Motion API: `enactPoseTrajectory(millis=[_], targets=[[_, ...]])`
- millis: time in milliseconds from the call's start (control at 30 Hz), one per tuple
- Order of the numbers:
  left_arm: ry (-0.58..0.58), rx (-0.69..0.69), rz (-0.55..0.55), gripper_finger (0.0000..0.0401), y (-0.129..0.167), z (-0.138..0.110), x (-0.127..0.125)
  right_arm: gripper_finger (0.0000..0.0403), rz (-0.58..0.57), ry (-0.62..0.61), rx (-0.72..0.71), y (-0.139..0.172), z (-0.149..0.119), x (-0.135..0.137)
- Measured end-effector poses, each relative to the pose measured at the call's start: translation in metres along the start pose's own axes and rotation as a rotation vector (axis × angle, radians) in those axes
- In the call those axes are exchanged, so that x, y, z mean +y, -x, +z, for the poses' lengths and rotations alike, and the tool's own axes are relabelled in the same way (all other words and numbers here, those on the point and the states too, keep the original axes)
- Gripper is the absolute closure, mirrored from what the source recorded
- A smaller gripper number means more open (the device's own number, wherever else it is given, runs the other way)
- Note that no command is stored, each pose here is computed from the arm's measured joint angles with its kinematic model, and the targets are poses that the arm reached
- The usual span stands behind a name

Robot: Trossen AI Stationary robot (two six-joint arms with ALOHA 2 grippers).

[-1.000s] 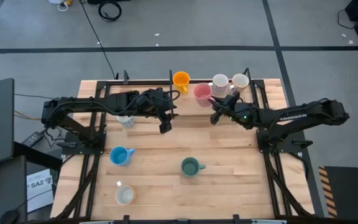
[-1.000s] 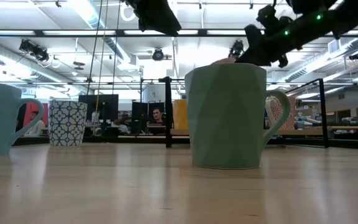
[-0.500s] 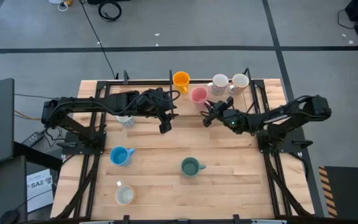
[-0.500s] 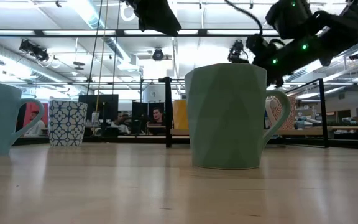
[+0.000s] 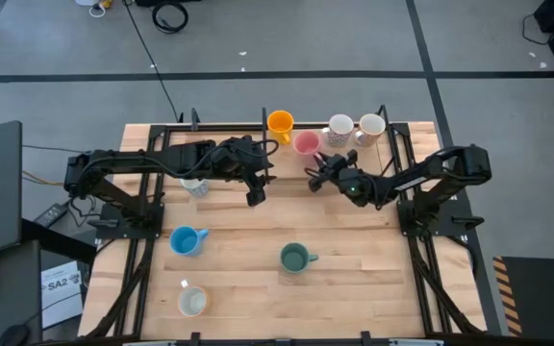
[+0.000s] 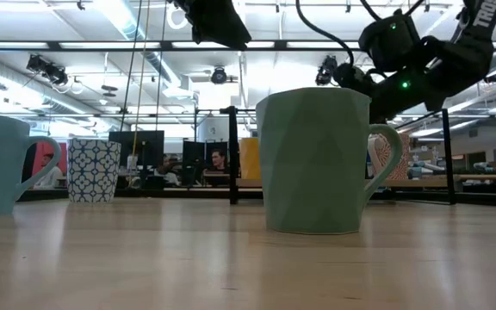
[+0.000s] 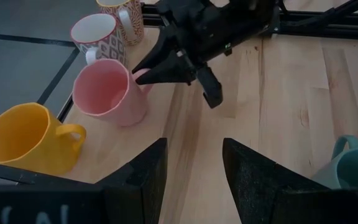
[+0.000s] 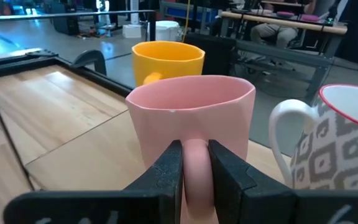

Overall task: Place coffee mugs
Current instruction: Put the pink mug on the shelf

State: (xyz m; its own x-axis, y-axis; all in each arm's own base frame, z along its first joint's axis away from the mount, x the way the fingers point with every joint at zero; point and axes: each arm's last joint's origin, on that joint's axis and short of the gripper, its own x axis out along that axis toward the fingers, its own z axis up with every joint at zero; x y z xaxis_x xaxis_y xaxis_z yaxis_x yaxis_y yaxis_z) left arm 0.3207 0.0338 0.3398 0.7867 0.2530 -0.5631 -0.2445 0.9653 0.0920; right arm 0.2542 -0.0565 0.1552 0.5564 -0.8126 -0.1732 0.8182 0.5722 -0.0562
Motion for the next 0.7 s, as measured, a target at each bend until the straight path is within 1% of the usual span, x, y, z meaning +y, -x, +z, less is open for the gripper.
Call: enactPoseTrajectory(millis=[233, 433, 700], targets=[[0.000, 0.000, 0.000, 0.0239, 0.000, 0.000, 0.000, 0.0335, -0.027, -0.007, 0.010, -0.008, -0.004, -0.005], [0.000, 0.000, 0.000, 0.0239, 0.000, 0.000, 0.000, 0.0330, -0.004, -0.014, 0.016, -0.012, -0.003, -0.009], [0.000, 0.000, 0.000, 0.0239, 0.000, 0.000, 0.000, 0.0315, -0.015, -0.010, 0.024, -0.015, -0.004, -0.012]])
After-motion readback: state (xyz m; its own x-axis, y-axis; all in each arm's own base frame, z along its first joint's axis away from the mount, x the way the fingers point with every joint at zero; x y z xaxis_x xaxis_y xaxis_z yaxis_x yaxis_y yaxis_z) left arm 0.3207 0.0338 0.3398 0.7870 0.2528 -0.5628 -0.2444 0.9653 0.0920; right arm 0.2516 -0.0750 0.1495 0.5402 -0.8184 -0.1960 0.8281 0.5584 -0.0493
